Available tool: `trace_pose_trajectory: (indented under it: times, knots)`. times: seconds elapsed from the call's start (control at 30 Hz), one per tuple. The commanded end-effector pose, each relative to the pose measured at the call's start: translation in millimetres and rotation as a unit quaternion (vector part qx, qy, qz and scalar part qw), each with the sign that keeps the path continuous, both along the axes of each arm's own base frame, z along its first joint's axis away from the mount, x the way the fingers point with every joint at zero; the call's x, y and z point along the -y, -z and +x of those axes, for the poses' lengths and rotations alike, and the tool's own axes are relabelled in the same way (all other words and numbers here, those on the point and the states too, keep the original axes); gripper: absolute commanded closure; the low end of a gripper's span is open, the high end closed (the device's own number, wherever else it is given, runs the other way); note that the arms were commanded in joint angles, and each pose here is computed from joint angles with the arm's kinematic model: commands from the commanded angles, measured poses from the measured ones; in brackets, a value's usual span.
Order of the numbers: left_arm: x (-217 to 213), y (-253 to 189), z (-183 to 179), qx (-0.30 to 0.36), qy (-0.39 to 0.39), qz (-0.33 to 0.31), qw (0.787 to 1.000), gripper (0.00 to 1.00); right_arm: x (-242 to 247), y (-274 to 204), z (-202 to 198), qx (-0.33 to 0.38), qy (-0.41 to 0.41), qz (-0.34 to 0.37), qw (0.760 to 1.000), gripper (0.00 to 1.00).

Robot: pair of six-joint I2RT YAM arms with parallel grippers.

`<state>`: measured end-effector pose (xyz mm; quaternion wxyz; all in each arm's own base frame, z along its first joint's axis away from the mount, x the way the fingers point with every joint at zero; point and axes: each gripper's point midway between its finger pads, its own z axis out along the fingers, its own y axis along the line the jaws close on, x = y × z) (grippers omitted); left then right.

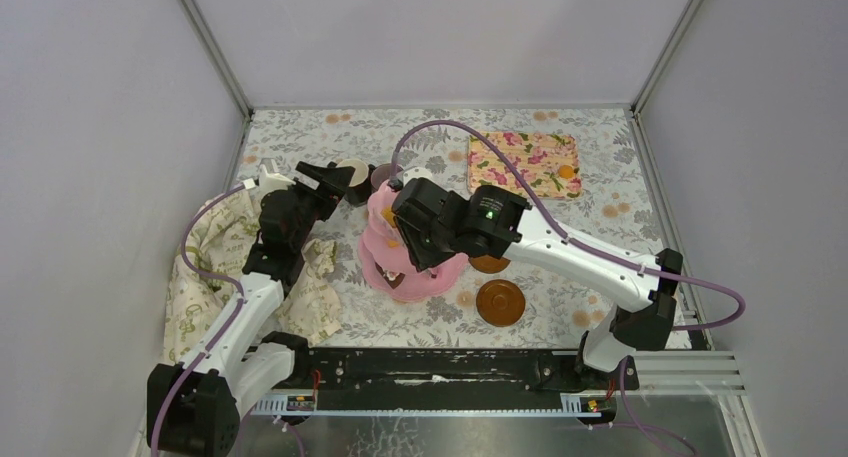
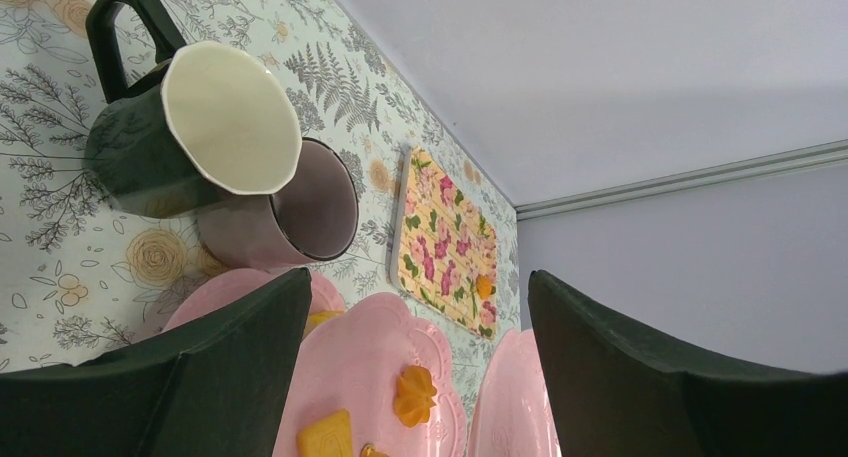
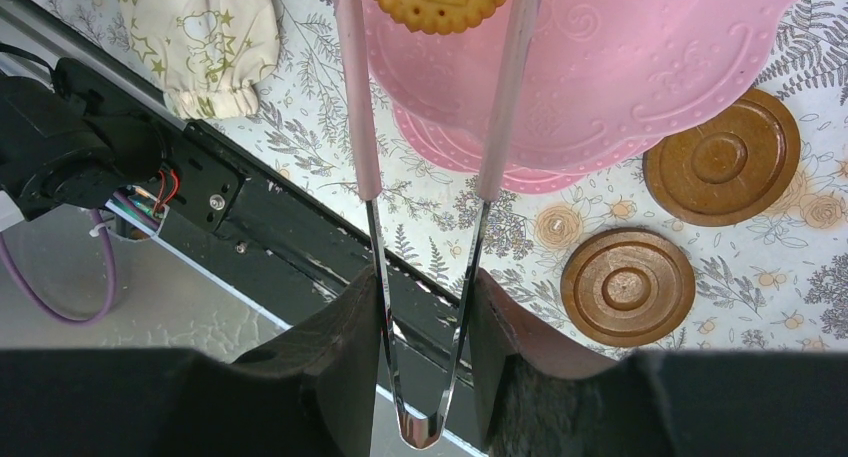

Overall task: Serve the afternoon tea
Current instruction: Place the desert on the desert table.

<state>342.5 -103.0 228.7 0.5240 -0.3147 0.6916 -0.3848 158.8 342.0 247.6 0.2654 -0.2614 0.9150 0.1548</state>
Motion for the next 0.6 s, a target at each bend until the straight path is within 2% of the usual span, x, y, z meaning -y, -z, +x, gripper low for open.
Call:
trace_pose_trajectory:
  times: [0.0, 0.3, 0.57]
  knots:
    - [0.9, -10.8, 2.0, 0.027, 0.004, -0.007, 1.000, 0.14, -12.8, -13.5, 6.4, 0.010, -0.009, 0.029, 0.999, 0.60]
    - [0.8, -10.2, 2.6, 0.027, 0.005, -0.009, 1.000, 0.14, -12.1, -12.2, 7.4, 0.007, -0.008, 0.029, 1.000, 0.55]
    - [1.0, -11.1, 3.1, 0.028, 0.005, -0.009, 1.000, 0.14, -11.5, -16.8, 7.2, 0.010, -0.005, 0.038, 0.999, 0.55]
